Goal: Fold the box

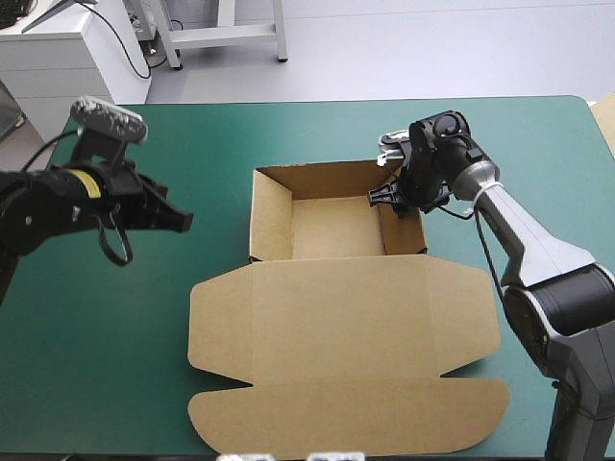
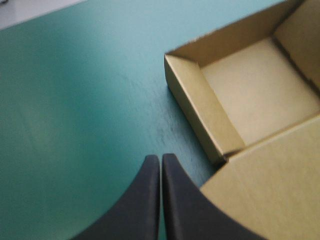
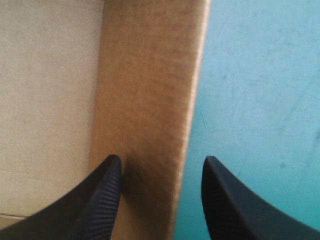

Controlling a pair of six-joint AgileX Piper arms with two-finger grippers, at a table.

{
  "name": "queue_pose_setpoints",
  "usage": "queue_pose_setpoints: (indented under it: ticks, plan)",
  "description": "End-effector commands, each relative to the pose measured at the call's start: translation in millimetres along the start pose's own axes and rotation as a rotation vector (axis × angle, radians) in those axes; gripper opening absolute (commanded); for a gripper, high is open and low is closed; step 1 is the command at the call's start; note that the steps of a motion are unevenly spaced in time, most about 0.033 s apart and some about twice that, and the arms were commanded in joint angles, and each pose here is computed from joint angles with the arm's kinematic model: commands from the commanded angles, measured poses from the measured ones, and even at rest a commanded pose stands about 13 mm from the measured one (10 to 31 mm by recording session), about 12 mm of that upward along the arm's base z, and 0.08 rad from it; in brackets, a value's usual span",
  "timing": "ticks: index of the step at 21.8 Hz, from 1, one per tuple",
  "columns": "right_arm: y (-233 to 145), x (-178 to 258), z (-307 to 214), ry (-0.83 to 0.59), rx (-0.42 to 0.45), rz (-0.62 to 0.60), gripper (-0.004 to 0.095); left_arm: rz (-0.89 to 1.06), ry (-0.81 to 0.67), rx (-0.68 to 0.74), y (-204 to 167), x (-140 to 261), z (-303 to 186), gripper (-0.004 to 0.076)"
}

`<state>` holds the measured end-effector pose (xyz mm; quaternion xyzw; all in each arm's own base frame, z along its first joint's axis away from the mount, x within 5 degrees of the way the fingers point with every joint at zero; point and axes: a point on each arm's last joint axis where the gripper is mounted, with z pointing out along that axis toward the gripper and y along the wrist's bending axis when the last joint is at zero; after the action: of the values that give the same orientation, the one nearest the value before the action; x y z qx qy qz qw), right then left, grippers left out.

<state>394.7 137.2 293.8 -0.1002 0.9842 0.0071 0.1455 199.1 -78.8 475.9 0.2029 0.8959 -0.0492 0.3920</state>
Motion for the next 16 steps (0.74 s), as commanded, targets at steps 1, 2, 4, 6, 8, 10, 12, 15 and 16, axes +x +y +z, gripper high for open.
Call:
queue_pose_setpoints:
  ticks: [1,2,4,6,8,10,12,15,16]
  plan:
    - [-1.2,-2.1,-21.9,-0.050,-0.030,0.013,0.0456,-0.027,-0.017,0.030,-4.7,27.9,-5.2,-0.0008]
    - [-0.2,-2.4,-19.1,-0.043,-0.039,0.015,0.0456,-0.035,-0.015,0.050,-7.2,37.4,-2.5,-0.0008]
    - [1.1,-2.7,-15.8,-0.034,-0.049,0.018,0.0456,-0.047,-0.014,0.073,-10.5,53.6,2.9,-0.0008]
    - [2.9,-1.5,-11.9,-0.018,-0.066,0.022,0.0456,-0.051,0.017,0.077,-13.0,82.0,12.4,-0.0008]
    - [3.6,0.3,-8.9,-0.005,-0.072,0.020,0.0456,-0.058,0.058,0.086,-16.3,114.9,22.5,-0.0008]
    - [3.3,1.9,-6.3,0.005,-0.069,0.019,0.0417,-0.062,0.083,0.089,-18.8,144.0,31.9,-0.0008]
    - [3.1,3.7,-2.6,0.018,-0.065,0.018,0.0311,-0.065,0.115,0.091,-21.1,173.0,39.6,-0.0008]
    - [3.3,7.0,4.8,0.045,-0.063,0.019,0.0035,-0.065,0.141,0.092,-23.7,209.7,43.5,-0.0008]
    - [3.3,7.4,5.4,0.048,-0.063,0.019,-0.0024,-0.066,0.130,0.091,-24.0,215.4,42.3,-0.0008]
